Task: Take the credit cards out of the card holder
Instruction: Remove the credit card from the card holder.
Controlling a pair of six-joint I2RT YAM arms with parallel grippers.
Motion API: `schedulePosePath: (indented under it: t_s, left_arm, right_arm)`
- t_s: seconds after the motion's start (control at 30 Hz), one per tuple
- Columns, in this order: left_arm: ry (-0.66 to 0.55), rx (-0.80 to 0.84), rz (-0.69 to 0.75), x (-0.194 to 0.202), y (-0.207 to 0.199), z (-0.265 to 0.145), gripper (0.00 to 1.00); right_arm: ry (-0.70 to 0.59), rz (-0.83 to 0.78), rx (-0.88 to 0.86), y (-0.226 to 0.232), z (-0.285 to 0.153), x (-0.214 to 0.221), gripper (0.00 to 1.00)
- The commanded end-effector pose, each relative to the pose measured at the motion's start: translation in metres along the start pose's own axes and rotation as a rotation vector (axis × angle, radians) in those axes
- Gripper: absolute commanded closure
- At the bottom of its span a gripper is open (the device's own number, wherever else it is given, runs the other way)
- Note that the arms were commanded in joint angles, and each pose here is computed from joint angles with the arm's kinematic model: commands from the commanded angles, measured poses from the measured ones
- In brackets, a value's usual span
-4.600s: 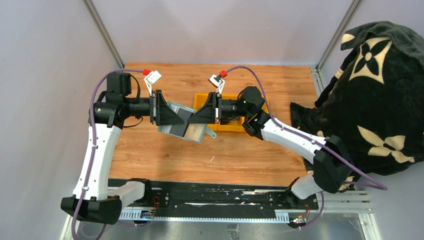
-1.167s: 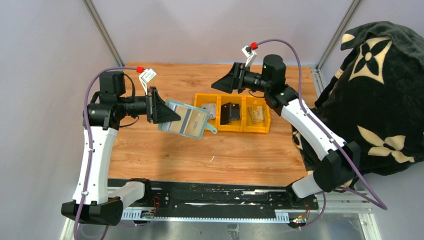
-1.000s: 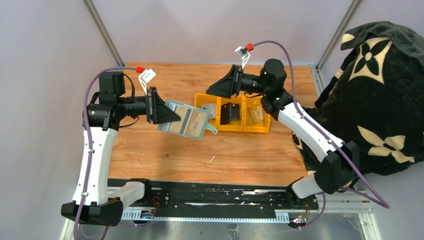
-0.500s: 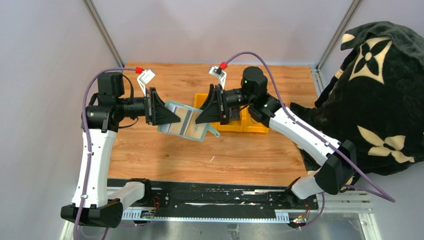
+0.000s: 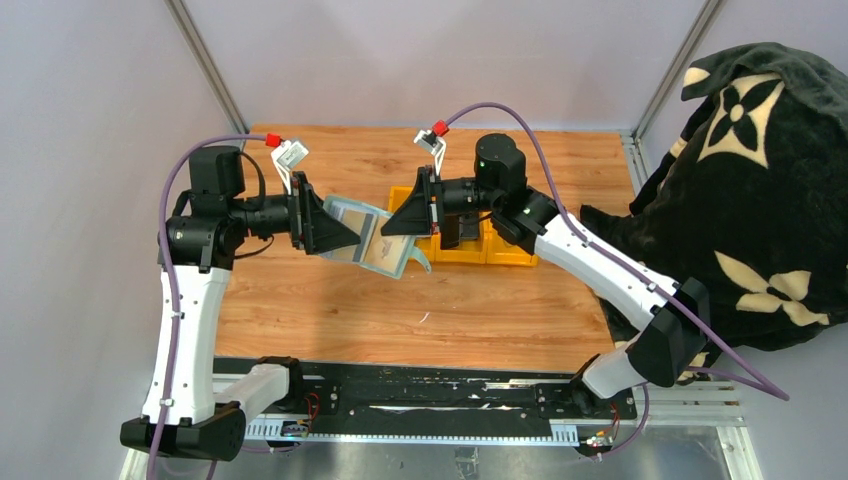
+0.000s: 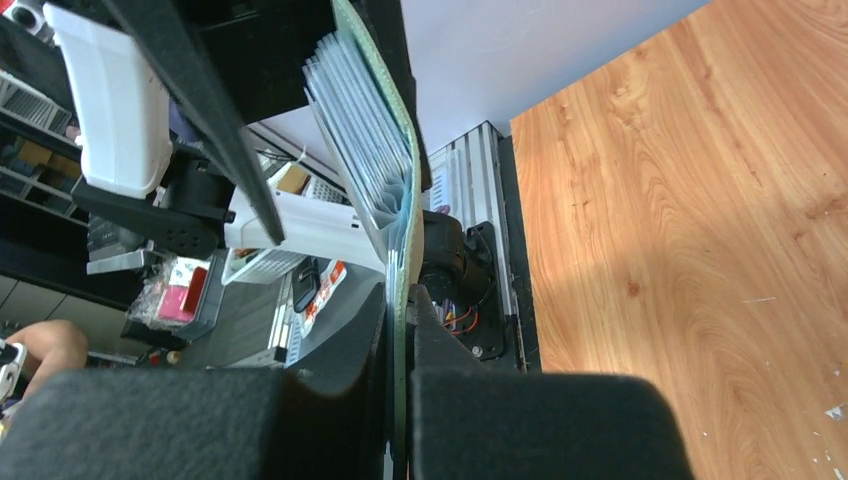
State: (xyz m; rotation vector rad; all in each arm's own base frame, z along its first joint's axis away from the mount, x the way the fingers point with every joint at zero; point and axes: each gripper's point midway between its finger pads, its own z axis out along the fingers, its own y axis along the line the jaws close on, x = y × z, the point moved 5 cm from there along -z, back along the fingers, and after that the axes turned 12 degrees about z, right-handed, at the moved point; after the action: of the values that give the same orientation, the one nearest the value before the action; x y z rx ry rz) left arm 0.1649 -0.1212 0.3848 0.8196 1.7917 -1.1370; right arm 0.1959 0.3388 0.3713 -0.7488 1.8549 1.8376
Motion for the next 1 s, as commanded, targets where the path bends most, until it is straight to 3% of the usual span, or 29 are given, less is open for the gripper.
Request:
schedulePosePath:
  t_s: [0.0,0.13,0.33,0.5,0.63,0.73,0.97]
  left_arm:
    - [-0.015,0.069,0.047,0.004,-0.018,-0.004,0.34]
    - [-0.027,0.109,0.071,0.003,-0.026,-0.006,0.35]
    - [-0.026,0.114,0.07,0.004,-0.025,-0.005,0.5]
    - [0.0,-0.006,0.07,0.004,-0.007,-0.004,0.62]
    - [0.014,-0.088,0.078,0.006,0.002,-0.005,0.27]
    - [-0.004,-0.001,0.149,0.009,-0.012,-0.006,0.14]
    - [0.002,0.005,0.287,0.015,-0.019,-0.006,0.04]
  right_arm:
    - [-0.081,-0.021,0.01,0.009,0.0,-0.009,1.0]
    - [-0.102,-0.014,0.036,0.005,-0.006,-0.012,1.0]
    - [-0.101,-0.015,0.03,0.008,-0.009,-0.011,1.0]
    - [-0.108,-0.02,0.009,0.019,-0.012,-0.012,1.0]
    - [-0.114,-0.001,0.064,0.02,-0.014,-0.011,1.0]
    - [-0.126,0.044,0.178,0.014,-0.014,-0.012,1.0]
    - [-0.19,0.054,0.293,0.022,0.002,-0.014,1.0]
